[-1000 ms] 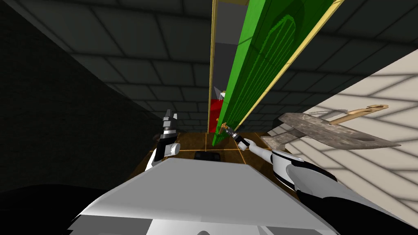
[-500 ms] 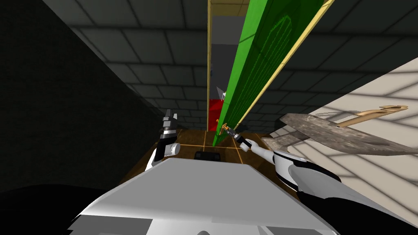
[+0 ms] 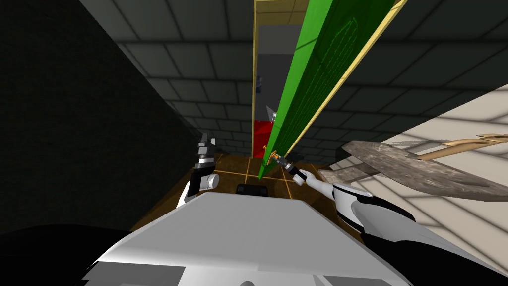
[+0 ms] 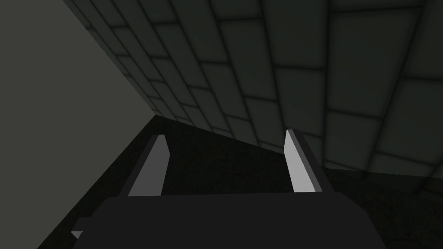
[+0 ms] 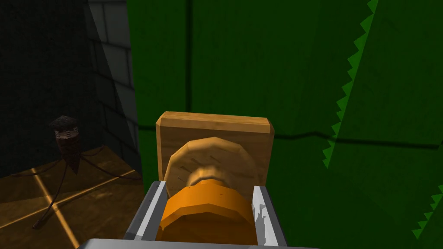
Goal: Pull the door open
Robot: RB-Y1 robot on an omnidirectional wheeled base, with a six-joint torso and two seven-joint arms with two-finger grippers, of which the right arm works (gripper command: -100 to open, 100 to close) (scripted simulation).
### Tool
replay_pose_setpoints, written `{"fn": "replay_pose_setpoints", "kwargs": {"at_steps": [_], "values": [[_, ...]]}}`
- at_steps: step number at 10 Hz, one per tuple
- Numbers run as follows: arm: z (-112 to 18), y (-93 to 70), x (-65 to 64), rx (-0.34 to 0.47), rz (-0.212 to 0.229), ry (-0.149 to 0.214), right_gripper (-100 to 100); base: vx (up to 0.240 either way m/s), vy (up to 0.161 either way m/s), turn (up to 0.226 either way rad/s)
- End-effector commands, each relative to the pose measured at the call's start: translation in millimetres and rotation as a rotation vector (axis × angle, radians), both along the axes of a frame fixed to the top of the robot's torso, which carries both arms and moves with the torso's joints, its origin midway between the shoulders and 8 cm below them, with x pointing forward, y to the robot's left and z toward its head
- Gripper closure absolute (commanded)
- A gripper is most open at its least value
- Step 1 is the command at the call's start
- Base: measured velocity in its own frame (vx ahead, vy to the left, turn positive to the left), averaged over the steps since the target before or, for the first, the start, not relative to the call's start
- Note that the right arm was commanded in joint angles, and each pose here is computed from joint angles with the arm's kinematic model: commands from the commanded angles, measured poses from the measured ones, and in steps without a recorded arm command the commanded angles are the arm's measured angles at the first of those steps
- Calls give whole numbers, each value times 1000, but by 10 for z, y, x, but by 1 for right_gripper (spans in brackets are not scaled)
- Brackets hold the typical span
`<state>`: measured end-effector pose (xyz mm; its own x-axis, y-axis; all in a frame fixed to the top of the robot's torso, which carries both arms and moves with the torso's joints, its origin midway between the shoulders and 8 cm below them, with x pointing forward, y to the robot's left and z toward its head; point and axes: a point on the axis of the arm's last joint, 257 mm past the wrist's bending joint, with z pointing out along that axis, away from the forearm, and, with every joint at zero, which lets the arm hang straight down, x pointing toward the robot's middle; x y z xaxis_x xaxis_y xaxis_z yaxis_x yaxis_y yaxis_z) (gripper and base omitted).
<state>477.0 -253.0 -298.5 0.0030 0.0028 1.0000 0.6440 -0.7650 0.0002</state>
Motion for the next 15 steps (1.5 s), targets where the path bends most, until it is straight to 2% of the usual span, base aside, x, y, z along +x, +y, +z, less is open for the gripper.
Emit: {"fn": "replay_pose_setpoints", "kwargs": {"at_steps": [1, 7, 8, 15], "values": [[9, -35, -36, 1, 10, -2, 100, -149, -201, 185], [23, -126, -150, 3, 44, -3, 100, -131, -171, 138], [-4, -104, -151, 1, 42, 2, 100, -50, -62, 29], [2, -133, -479, -3, 152, -14, 100, -17, -23, -61]]}}
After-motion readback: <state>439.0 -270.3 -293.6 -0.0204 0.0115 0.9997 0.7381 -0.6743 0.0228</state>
